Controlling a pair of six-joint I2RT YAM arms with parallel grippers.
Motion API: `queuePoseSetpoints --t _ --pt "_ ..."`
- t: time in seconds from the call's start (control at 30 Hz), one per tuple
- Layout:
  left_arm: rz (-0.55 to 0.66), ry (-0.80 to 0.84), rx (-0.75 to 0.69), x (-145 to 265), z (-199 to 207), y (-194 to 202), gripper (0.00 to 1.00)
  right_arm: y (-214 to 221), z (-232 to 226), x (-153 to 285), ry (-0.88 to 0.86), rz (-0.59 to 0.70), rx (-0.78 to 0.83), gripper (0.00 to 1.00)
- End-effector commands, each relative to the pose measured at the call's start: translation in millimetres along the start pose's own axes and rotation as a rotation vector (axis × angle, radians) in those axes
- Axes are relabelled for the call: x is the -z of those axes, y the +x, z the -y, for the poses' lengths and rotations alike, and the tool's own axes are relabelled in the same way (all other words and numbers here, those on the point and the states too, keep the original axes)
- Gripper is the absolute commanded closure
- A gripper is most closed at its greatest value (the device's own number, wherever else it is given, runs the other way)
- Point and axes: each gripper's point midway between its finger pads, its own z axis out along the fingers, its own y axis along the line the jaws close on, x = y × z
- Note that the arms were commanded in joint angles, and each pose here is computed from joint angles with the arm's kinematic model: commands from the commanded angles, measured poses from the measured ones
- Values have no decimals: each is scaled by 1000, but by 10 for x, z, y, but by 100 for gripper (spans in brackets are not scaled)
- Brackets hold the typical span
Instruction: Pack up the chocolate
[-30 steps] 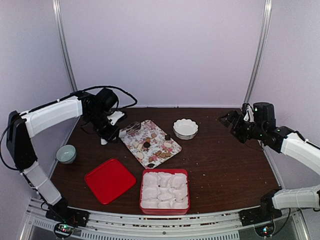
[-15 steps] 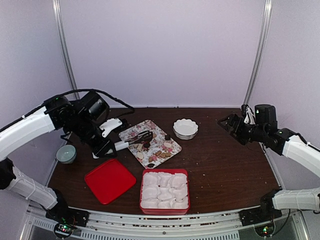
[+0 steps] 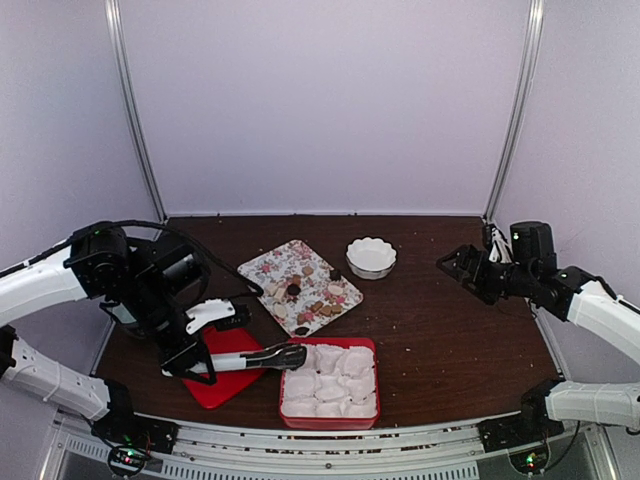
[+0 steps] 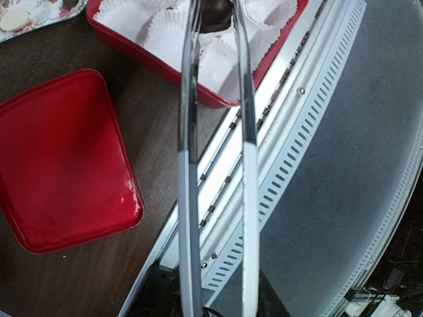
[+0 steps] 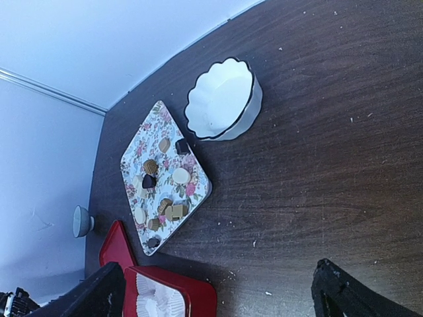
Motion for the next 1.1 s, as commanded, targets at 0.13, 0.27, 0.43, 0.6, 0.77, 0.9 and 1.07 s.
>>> queuePoseSetpoints --t 0.13,0.27,0.43,0.6,0.77,0.9,1.07 --pt "-66 42 19 -158 112 144 93 61 35 16 4 -23 14 0" --pt "-109 36 1 -237 107 198 92 58 35 10 4 -22 8 0" --pt "-138 48 -28 -294 126 220 92 72 51 0 7 -26 0 0" --pt "-158 61 -46 -337 142 223 89 91 81 9 16 -26 -7 0" --pt "-174 70 -52 -377 158 227 88 105 104 -5 20 -28 -15 0" --pt "-185 71 -53 -396 162 236 85 107 97 -19 16 -31 -16 0" --pt "-185 72 -52 -399 164 239 78 102 98 -36 17 -34 -16 0"
